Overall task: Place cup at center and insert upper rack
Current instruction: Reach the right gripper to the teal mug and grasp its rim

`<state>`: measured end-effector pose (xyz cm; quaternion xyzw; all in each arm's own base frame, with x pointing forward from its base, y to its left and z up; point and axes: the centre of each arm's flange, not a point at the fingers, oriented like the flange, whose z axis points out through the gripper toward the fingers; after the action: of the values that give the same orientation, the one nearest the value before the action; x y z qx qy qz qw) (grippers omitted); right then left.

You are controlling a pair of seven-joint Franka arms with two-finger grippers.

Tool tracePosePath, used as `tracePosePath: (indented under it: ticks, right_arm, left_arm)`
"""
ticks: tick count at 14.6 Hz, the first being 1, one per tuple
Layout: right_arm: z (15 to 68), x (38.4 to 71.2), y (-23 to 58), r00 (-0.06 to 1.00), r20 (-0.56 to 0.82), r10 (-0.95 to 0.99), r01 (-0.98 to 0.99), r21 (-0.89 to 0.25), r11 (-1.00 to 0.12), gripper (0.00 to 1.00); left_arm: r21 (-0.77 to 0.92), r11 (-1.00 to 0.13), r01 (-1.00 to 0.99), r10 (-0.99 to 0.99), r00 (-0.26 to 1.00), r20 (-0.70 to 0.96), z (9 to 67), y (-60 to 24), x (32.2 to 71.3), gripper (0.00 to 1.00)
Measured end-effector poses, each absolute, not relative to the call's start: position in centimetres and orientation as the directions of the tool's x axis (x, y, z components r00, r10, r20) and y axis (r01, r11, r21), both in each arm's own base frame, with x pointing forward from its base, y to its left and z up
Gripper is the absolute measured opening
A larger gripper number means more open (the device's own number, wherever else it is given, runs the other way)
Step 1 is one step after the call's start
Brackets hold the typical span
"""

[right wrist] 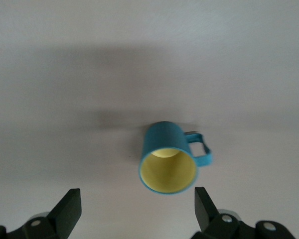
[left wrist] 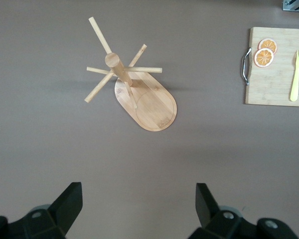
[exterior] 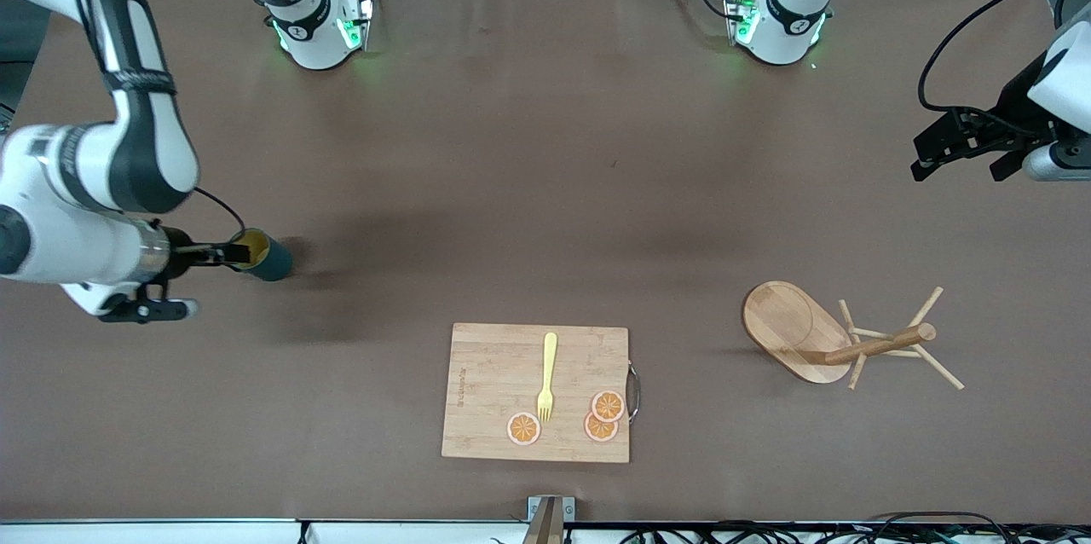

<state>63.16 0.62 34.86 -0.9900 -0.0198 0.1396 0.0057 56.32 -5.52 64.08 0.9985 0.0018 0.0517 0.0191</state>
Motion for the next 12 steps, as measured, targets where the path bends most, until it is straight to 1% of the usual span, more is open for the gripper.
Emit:
tracePosePath:
  ticks: [5, 8, 11, 12]
  right_arm:
    - [28.9, 60.6, 0.8, 0.942, -0.333, 0.039, 0.036, -0.015, -0.999, 1.0]
    - [27.8, 59.9, 0.6, 0.938, -0.345, 0.034, 0.031, -0.016, -0.999, 1.0]
    - [26.5, 59.5, 0.6, 0.944, -0.329, 0.033, 0.029, -0.016, -0.999, 1.0]
    - [25.9, 59.3, 0.6, 0.944, -0.328, 0.033, 0.029, -0.016, -0.999, 0.99]
  left_arm:
    - [0.039, -0.999, 0.002, 0.006, 0.994, 0.106, 64.1, -5.5, 56.3, 1.0]
    - [0.039, -0.999, 0.002, 0.006, 0.994, 0.106, 64.1, -5.5, 56.3, 1.0]
    - [0.039, -0.999, 0.002, 0.006, 0.994, 0.106, 64.1, -5.5, 56.3, 1.0]
    - [0.039, -0.999, 0.002, 0.006, 0.994, 0.106, 64.1, -5.5, 56.3, 1.0]
